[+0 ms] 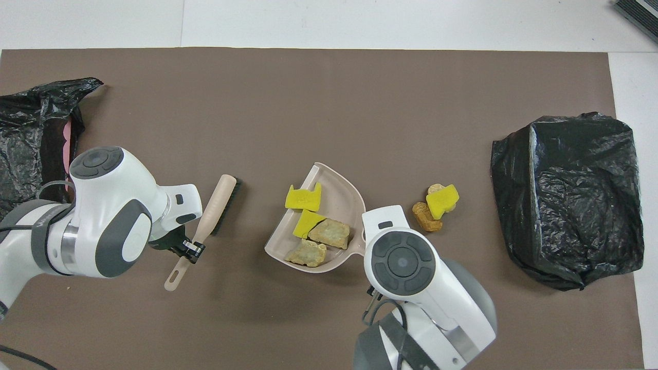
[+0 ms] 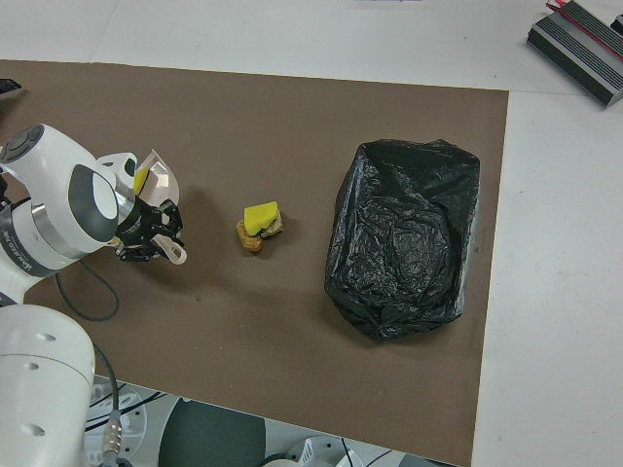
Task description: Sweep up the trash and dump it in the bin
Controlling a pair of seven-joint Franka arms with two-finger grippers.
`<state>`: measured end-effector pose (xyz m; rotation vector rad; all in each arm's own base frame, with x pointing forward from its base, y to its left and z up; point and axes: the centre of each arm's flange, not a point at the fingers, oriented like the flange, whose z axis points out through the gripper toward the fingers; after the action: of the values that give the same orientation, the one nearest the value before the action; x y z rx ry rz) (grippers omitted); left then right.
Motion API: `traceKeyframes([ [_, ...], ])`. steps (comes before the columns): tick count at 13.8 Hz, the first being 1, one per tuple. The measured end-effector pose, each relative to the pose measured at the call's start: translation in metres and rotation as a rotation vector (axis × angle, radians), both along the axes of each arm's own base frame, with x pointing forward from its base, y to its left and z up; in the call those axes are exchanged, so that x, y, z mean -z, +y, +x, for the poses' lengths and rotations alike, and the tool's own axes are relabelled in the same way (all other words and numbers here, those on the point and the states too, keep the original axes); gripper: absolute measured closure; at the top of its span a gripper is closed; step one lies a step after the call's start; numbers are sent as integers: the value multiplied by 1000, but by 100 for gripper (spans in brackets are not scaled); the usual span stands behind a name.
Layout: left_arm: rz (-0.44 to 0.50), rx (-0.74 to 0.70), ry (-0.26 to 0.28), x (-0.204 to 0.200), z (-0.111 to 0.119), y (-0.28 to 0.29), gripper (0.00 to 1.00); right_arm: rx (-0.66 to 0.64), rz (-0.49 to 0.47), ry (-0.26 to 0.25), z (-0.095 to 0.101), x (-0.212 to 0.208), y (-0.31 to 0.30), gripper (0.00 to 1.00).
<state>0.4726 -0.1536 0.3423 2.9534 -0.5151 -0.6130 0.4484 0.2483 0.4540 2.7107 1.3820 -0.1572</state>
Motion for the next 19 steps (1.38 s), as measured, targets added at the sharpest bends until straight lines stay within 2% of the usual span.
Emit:
traceKeyframes([
  [2, 60, -69, -4, -1, -12, -34, 73, 30, 10, -30, 31, -37, -60, 67],
  [4, 120, -137, -18, -2, -28, -72, 73, 64, 15, -34, 53, -68, -133, 67],
  [7, 200, -217, -49, -8, -64, -134, 73, 62, 22, -31, 67, -94, -233, 67],
  [10, 196, -272, -61, -17, -105, -188, 73, 32, 28, -23, 65, -97, -323, 67],
  [13, 135, -336, -106, -16, -141, -223, 73, -13, -28, -59, 54, -105, -409, 67],
  [16, 116, -384, -62, -7, -153, -221, 73, -93, -147, -64, 39, -114, -471, 67],
  [19, 115, -372, -45, 3, -159, -217, 73, -231, -289, -22, 44, -112, -491, 67],
])
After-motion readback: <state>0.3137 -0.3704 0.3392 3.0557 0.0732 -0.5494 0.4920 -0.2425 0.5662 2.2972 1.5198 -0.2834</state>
